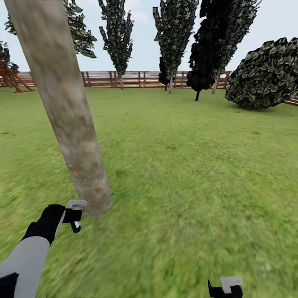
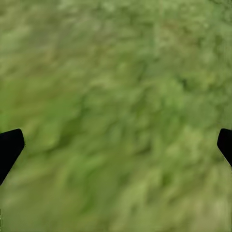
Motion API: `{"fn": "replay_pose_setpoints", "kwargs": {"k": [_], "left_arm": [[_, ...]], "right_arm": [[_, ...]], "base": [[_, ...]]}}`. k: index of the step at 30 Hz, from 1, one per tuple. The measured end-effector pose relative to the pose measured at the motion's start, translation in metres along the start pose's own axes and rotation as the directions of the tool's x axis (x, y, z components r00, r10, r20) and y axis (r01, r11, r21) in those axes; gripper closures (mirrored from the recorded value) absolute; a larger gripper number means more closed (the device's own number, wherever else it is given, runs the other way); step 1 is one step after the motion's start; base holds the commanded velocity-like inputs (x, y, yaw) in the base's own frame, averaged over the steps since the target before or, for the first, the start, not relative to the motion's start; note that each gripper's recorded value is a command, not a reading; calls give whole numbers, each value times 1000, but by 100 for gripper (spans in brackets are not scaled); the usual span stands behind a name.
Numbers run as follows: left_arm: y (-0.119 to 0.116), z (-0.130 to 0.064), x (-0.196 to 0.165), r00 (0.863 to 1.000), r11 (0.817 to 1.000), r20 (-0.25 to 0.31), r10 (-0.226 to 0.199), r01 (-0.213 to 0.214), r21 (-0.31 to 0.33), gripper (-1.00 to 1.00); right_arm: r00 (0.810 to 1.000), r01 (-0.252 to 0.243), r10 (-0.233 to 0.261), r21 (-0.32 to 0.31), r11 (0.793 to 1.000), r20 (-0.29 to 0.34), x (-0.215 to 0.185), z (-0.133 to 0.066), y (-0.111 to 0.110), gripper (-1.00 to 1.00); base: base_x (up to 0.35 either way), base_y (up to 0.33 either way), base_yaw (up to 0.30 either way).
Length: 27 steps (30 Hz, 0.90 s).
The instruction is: In the garden, pick up the pesticide atomizer on the floor and spray pesticide onto both trees until each tree trunk is fully covered.
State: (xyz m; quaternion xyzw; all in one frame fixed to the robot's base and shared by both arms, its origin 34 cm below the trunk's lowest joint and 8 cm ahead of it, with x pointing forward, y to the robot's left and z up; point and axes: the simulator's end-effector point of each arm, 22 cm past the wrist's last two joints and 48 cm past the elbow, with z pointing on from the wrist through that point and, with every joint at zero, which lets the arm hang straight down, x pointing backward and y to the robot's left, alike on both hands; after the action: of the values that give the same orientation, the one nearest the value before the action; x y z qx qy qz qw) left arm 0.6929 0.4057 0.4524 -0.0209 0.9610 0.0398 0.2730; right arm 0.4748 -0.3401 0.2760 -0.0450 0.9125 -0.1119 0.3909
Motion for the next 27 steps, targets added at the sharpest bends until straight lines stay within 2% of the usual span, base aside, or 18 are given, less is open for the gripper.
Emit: {"fn": "replay_pose_setpoints", "kwargs": {"k": [2,6,10,14,17,24,27], "left_arm": [[18,1,12,1000,1000,-14,-9,8,-24,100],[23,4,26,1000,999,-15,0,0,-34,100],[13,8,32,1000,1000,-7,9,-9,-28,100],[-30,10,26,1000,1000,7,5,-5,29,100],[-45,11,23,1000,999,12,10,-10,47,100],[-46,8,14,1000,999,27,12,-13,46,100],[-38,-3,-10,996,1000,84,10,-12,25,100]], "right_arm": [[1000,0,0,0,1000,0,0,0,0,-100],[1000,0,0,0,1000,0,0,0,0,-100],[1000,0,0,0,1000,0,0,0,0,-100],[1000,0,0,0,1000,0,0,0,0,-100],[1000,1,-1,5,1000,1,0,0,-3,-100],[1000,4,-4,9,1000,0,0,1,-6,-100],[1000,3,-3,9,1000,0,0,1,-7,-100]], "base": [[6,-10,278],[1,-2,278],[0,0,264],[58,-151,69],[60,-250,7],[-49,-272,0],[-7,-273,0]]}}
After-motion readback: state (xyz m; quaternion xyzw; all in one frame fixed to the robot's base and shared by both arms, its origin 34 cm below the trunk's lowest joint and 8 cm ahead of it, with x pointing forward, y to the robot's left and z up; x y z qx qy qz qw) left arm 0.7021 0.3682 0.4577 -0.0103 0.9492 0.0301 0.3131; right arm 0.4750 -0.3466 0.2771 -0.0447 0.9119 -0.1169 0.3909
